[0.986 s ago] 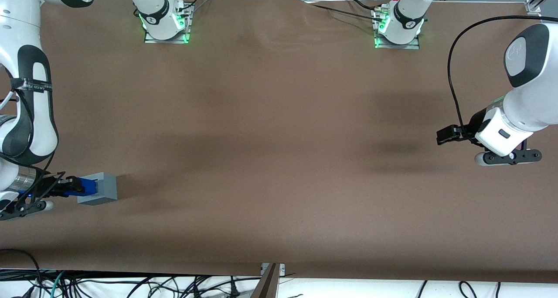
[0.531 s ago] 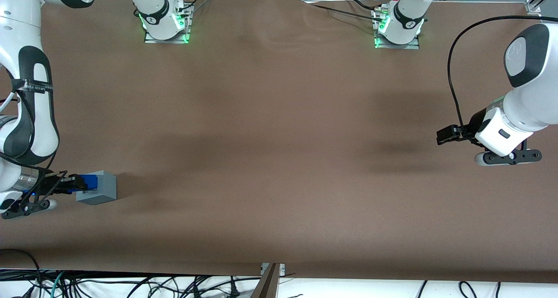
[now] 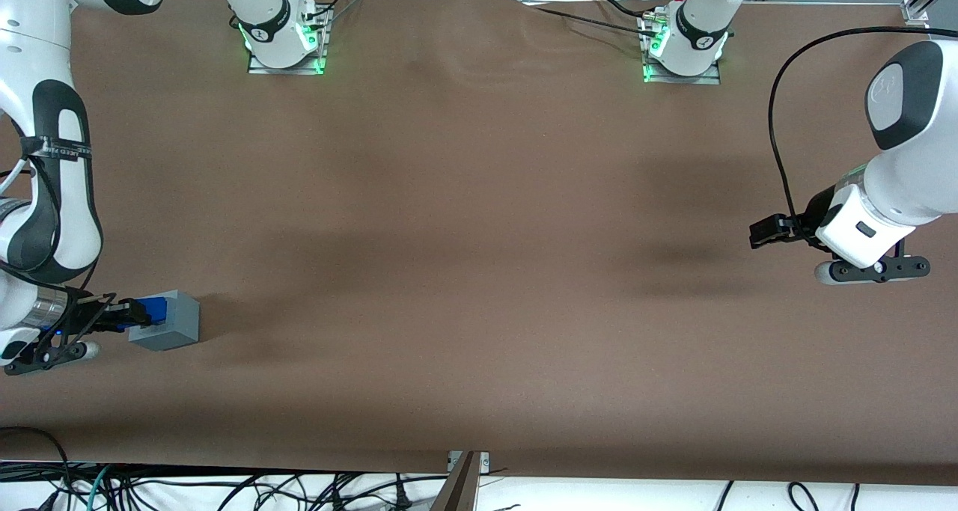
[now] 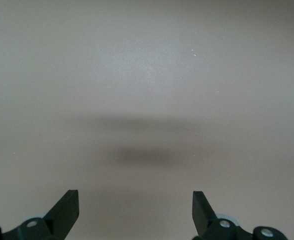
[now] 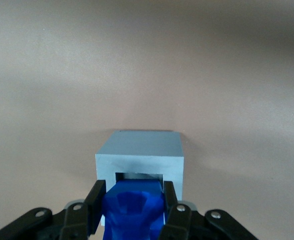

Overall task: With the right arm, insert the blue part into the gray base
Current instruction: 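Press the blue part down into the gray base opening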

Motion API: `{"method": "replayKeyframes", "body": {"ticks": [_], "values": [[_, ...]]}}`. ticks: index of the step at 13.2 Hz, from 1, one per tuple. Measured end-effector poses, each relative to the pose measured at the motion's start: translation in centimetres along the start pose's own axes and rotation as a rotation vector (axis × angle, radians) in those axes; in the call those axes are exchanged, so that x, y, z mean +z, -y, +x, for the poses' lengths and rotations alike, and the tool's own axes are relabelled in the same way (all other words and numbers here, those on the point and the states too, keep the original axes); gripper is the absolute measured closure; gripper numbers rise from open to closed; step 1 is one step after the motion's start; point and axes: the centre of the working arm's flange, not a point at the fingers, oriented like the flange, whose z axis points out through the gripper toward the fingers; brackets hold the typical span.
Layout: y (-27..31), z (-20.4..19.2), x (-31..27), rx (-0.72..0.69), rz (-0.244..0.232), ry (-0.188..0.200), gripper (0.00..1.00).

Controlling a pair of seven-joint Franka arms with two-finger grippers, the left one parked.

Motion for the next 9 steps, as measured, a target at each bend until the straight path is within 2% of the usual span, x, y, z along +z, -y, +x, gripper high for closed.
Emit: {"method": "replayKeyframes", "body": {"ticks": [4, 9], "values": [[-0.02, 0.03, 0.01, 0.000, -0.001, -0.003, 0.49], [0.06, 0.42, -0.01, 0.004, -0.012, -0.030, 0.49]]}}
